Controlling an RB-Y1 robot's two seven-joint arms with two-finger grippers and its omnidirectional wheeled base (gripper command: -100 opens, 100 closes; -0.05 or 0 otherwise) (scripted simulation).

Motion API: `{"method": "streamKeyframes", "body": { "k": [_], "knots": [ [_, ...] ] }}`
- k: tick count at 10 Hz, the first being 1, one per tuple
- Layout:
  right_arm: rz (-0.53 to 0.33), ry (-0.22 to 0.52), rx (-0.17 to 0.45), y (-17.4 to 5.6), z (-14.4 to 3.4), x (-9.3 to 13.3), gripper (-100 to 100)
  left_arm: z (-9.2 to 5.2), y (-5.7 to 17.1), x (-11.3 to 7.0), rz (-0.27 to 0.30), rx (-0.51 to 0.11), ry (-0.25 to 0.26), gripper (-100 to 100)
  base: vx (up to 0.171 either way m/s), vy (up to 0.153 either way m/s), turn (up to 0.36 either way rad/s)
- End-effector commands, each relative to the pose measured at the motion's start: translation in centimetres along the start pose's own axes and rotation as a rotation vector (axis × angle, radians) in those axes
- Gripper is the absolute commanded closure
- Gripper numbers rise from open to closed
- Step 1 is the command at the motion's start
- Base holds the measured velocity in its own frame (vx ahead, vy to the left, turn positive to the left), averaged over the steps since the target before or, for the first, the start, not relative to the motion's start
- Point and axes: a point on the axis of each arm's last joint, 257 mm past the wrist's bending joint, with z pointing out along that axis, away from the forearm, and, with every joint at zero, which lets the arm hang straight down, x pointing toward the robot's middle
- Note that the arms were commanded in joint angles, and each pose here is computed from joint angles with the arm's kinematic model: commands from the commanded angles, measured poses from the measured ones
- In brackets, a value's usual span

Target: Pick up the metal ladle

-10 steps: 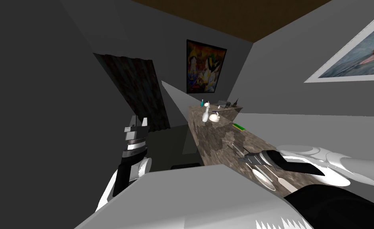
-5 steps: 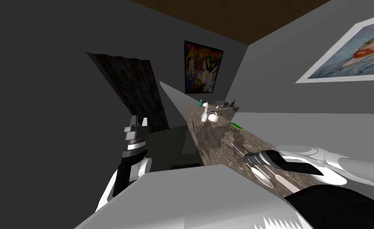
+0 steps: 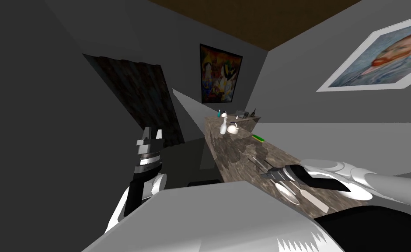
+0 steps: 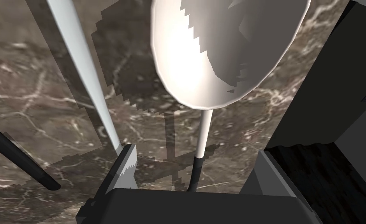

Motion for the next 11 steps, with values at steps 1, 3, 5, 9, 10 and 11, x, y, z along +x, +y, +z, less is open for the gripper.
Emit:
{"method": "streamKeyframes", "body": {
  "k": [1,3,5,9,10,11],
  "knots": [
    [-0.013,-0.010,-0.003,0.0,0.1,-0.9,-100,0.0,0.0,0.0,0.000,0.000,0.000,0,0.023,0.012,-0.052],
    [-0.022,0.000,-0.008,0.0,0.5,-0.7,-100,0.0,0.0,0.0,0.000,0.000,0.000,0,0.026,0.015,-0.074],
    [-0.029,0.015,-0.015,0.0,0.9,-0.1,-100,0.0,0.0,0.0,0.000,0.000,0.000,0,0.013,0.007,-0.037],
    [-0.058,0.028,-0.026,0.0,1.7,-0.5,-100,0.0,0.0,0.0,0.000,0.000,0.000,0,0.026,0.016,-0.070],
    [-0.071,0.010,-0.025,-0.1,1.7,-1.7,-100,0.0,0.0,0.0,0.000,0.000,0.000,0,0.023,0.012,-0.053],
    [-0.075,0.036,-0.032,0.0,2.1,-0.7,-100,0.0,0.0,0.0,0.000,0.000,0.000,0,0.030,0.012,-0.075]
  ]
}}
